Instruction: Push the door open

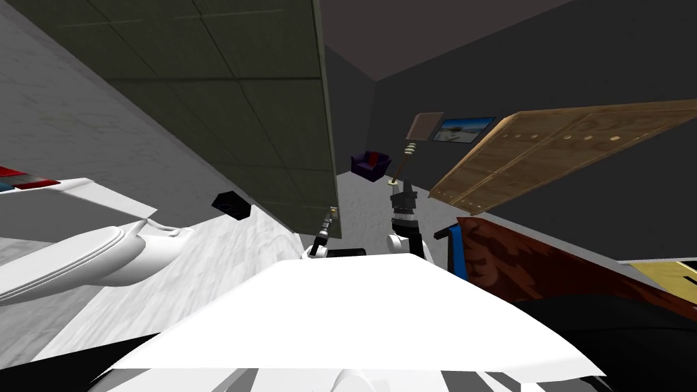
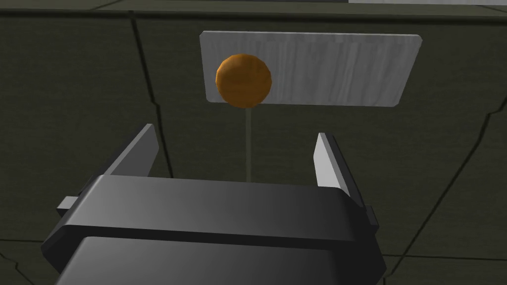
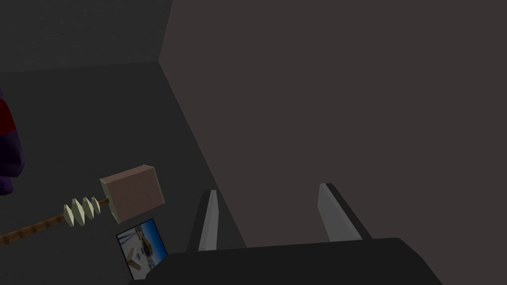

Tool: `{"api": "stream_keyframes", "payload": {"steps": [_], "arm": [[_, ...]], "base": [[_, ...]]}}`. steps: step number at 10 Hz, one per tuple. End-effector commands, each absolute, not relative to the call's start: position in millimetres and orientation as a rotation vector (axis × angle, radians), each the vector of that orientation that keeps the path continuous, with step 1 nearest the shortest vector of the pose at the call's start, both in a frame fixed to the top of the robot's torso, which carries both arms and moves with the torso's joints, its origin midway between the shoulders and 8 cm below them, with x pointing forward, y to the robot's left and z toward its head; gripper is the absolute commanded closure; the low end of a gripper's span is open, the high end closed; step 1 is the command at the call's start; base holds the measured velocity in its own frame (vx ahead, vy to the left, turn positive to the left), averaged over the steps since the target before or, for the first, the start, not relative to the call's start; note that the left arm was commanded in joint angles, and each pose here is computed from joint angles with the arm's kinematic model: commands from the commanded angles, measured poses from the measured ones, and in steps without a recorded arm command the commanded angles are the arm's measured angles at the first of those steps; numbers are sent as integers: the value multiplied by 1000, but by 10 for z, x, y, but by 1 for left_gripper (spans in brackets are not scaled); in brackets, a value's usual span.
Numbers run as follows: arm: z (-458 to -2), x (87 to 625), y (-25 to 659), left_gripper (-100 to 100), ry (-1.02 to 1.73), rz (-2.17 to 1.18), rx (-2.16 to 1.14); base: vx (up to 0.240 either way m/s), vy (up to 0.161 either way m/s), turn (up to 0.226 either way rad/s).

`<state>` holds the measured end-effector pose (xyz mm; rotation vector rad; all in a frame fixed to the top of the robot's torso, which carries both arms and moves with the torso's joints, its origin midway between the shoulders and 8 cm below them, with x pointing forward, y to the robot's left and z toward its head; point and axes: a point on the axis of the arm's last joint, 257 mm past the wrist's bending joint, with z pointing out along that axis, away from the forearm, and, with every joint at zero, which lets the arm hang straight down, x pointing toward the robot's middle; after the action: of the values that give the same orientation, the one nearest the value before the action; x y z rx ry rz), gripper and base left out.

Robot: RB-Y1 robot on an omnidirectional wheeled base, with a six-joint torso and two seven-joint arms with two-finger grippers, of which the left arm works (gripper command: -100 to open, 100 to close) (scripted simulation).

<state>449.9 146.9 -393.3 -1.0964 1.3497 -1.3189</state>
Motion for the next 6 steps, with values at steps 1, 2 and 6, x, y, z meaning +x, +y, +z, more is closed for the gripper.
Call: {"api": "stream_keyframes", "payload": {"steps": [1, 2, 6], "arm": [[-3927, 4502, 1468, -100, 1342, -1320, -1100], [-3922, 4503, 1450, -100, 1336, -1323, -1104], [-3929, 4497, 1438, 100, 1335, -1325, -1108]], "base": [[241, -41, -34], [259, -63, -33], [70, -12, -4]]}}
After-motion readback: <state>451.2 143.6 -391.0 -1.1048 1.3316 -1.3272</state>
